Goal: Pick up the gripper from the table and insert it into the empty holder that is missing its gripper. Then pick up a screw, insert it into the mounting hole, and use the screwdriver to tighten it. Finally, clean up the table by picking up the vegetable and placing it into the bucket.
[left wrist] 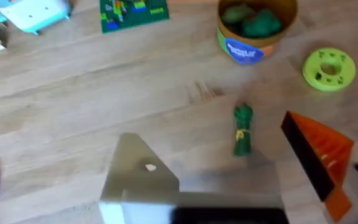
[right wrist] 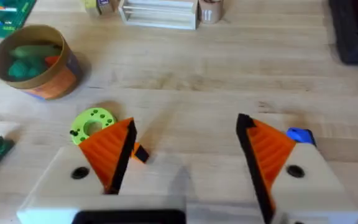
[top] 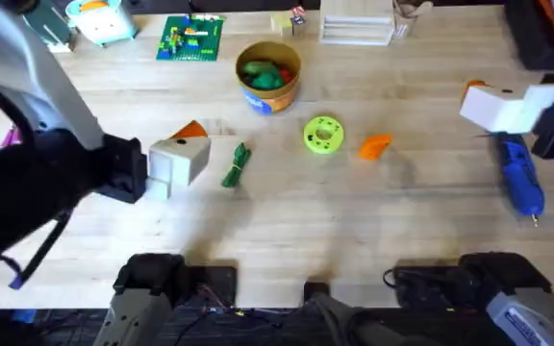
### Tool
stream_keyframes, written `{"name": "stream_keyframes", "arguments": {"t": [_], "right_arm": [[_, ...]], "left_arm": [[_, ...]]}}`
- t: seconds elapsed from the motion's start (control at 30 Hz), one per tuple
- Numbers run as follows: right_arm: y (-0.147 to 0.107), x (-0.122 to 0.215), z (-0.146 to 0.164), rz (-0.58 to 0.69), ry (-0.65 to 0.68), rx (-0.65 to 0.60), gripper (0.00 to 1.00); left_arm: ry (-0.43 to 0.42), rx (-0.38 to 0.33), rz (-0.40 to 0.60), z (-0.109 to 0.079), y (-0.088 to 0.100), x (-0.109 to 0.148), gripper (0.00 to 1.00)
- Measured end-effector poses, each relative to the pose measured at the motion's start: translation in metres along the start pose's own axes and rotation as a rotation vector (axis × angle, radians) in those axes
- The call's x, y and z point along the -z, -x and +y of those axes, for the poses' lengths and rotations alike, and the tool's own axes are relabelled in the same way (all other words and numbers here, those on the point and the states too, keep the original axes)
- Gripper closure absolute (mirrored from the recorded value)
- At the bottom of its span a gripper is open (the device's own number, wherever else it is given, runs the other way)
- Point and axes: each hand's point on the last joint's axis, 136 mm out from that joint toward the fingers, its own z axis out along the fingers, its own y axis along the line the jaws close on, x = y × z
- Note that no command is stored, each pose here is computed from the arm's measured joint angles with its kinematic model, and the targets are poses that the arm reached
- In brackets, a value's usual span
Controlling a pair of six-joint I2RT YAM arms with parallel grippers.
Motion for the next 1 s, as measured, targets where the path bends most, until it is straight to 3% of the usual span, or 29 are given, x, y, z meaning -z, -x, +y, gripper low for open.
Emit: {"name": "stream_keyframes", "arguments": {"t": [0.23,0.27,0.43,0.47,0.53,0.67,0.73,0.9,1.0], "right_arm": [[0.01,0.002,0.001,0.025,0.002,0.002,0.011],[0.01,0.002,0.001,0.026,0.002,0.002,0.011],[0.01,0.002,0.001,0.026,0.002,0.002,0.011],[0.01,0.002,0.001,0.026,0.002,0.002,0.011],[0.01,0.002,0.001,0.027,0.002,0.002,0.011],[0.01,0.002,0.001,0.027,0.002,0.002,0.011],[0.01,0.002,0.001,0.027,0.002,0.002,0.011],[0.009,0.002,0.001,0.027,0.002,0.002,0.011],[0.009,0.002,0.001,0.027,0.002,0.002,0.01]], "left_arm": [[-0.078,-0.042,0.077,-0.009,0.014,0.017,0.012],[-0.085,-0.05,0.086,-0.01,0.012,0.017,0.103],[-0.099,-0.13,0.104,-0.012,0.006,0.017,0.868],[-0.1,-0.147,0.104,-0.012,0.006,0.017,0.962],[-0.1,-0.165,0.095,-0.012,0.008,0.017,0.712],[-0.087,-0.189,0.041,-0.01,0.021,0.016,0.084],[-0.082,-0.199,0.011,-0.009,0.029,0.016,0.015],[-0.08,-0.217,-0.063,-0.009,0.046,0.016,0.009],[-0.102,-0.237,-0.156,-0.013,0.068,0.018,0.008]]}}
